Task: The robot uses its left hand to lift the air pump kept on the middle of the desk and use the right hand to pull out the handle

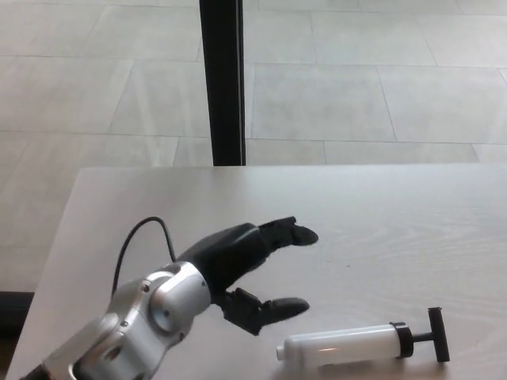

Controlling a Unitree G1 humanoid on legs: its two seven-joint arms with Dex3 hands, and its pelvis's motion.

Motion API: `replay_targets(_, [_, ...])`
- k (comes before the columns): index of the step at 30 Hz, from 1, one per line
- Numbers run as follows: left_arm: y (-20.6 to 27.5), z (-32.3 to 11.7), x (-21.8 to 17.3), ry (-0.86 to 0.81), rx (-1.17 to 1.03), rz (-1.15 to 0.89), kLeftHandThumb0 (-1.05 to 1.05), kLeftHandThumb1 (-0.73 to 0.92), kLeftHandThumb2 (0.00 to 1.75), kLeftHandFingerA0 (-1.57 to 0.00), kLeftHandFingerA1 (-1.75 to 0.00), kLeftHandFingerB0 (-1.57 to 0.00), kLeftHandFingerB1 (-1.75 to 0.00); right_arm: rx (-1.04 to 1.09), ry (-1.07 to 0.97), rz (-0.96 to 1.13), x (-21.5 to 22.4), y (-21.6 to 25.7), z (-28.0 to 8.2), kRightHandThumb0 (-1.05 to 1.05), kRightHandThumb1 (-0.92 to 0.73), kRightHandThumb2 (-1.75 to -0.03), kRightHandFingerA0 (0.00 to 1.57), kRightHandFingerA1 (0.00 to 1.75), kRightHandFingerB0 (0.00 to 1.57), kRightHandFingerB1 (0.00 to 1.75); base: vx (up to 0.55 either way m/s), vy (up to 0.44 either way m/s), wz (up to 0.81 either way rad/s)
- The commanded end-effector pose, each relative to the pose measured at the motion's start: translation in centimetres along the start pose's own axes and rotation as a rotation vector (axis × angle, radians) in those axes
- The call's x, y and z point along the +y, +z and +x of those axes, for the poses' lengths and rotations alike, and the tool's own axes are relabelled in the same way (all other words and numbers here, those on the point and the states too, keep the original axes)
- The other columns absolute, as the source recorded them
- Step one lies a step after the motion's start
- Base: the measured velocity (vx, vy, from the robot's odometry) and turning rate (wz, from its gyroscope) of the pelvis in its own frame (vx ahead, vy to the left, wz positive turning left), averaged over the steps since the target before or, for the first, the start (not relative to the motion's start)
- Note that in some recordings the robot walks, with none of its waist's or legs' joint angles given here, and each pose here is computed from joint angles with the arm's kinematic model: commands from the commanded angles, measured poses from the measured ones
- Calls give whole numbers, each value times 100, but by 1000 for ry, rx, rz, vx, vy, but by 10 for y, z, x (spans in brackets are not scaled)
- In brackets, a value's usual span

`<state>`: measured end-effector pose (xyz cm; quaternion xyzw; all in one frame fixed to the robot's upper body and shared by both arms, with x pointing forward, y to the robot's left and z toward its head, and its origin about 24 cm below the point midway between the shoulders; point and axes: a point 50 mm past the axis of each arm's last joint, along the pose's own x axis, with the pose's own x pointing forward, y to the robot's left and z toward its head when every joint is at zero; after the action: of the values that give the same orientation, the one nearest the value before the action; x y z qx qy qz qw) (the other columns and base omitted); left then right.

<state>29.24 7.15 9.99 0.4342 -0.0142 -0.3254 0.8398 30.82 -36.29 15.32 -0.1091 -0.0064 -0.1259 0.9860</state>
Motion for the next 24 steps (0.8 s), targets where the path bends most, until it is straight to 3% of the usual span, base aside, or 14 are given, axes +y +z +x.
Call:
replay_targets(1, [2,-7,-18,17,123,116,-85,61,98,-4,-52,-8,-46,-62,-11,-65,8,16,5,-84,-75,-114,27,54,30,49,0,0,0])
replay_targets(2, [2,-7,-18,22,130,117,-84,78,63,-2,-55,-10,-42,-62,-15,-62,8,16,6,-80,-89,-67,33,46,38,36,0,0,0])
replay_targets(4, [2,-5,-20,32,143,120,-88,61,101,0,-55,-12,-53,-68,-10,-72,11,18,6,-81,-90,-67,33,48,39,36,0,0,0])
replay_targets(5, [3,-4,-21,38,144,113,-90,62,100,0,-54,-12,-53,-70,-11,-75,12,18,6,-82,-76,-114,28,56,32,50,0,0,0])
replay_targets(6, [3,-4,-20,44,149,113,-82,79,64,-5,-55,-12,-43,-71,-9,-74,12,19,7,-81,-76,-114,26,55,32,51,0,0,0])
replay_targets(7, [6,-2,-21,60,155,122,-93,64,102,-1,-55,-12,-53,-74,-11,-70,13,19,7,-82,-75,-114,27,55,33,51,0,0,0])
replay_targets(9, [7,-1,-22,75,158,136,-93,64,102,-1,-55,-12,-53,-77,-15,-65,13,19,7,-82,-75,-114,27,55,33,51,0,0,0])
replay_targets(10, [8,1,-24,89,155,148,-84,79,63,-8,-57,-12,-45,-79,-16,-64,14,19,8,-83,-75,-114,27,56,33,51,0,0,0])
replay_targets(11, [8,3,-30,96,168,199,-42,40,103,-5,-56,-2,-52,-83,-22,-73,15,20,8,-84,-75,-115,29,57,34,51,0,0,0])
replay_targets(18, [-5,6,-45,104,211,417,-43,37,102,-4,-55,0,-51,-100,-52,-21,15,20,8,-79,-73,-112,30,57,38,53,0,0,0])
replay_targets(19, [-6,6,-45,115,214,438,-88,76,63,-10,-58,-19,-47,-106,-54,-26,15,21,8,-77,-88,-67,35,49,42,38,0,0,0])
replay_targets(20, [-7,8,-45,137,218,465,-42,36,101,-5,-56,-2,-51,-116,-55,-31,15,22,8,-81,-74,-112,28,56,35,52,0,0,0])
replay_targets(21, [-8,9,-45,151,223,475,-42,36,101,-5,-56,-2,-51,-121,-56,-24,15,22,9,-81,-74,-112,28,56,35,52,0,0,0])
replay_targets(24, [-6,14,-44,158,244,494,-43,36,101,-4,-56,0,-50,-130,-71,-1,16,23,9,-76,-87,-66,35,47,42,38,0,0,0])
